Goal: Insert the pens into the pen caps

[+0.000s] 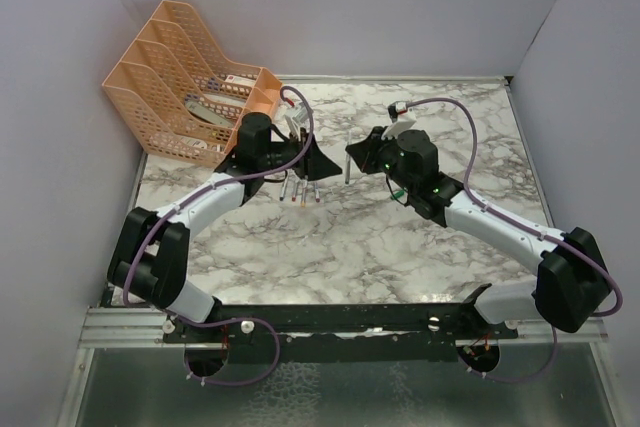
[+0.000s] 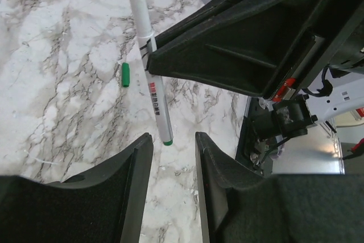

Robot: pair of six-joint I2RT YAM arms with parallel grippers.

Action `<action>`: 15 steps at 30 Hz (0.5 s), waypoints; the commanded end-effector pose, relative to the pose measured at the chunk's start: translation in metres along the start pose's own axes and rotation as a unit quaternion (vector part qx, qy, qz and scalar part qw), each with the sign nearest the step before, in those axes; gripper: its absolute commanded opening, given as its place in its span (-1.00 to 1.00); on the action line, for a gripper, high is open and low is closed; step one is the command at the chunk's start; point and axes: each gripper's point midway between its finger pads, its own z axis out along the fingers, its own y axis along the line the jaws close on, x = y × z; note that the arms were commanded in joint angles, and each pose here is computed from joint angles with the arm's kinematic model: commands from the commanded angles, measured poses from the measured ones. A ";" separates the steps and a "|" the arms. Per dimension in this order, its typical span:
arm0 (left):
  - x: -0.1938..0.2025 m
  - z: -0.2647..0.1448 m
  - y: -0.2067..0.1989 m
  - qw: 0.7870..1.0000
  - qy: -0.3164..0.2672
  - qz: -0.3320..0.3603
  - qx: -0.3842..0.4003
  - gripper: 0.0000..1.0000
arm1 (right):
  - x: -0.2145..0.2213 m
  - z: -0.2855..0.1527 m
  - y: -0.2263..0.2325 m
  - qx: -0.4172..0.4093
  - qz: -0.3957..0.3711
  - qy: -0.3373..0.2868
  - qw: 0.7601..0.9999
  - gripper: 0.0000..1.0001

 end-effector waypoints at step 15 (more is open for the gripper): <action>0.000 0.030 -0.005 1.000 0.007 -0.003 0.015 -0.10 | -0.015 -0.006 0.028 -0.064 0.018 -0.016 0.998 -0.98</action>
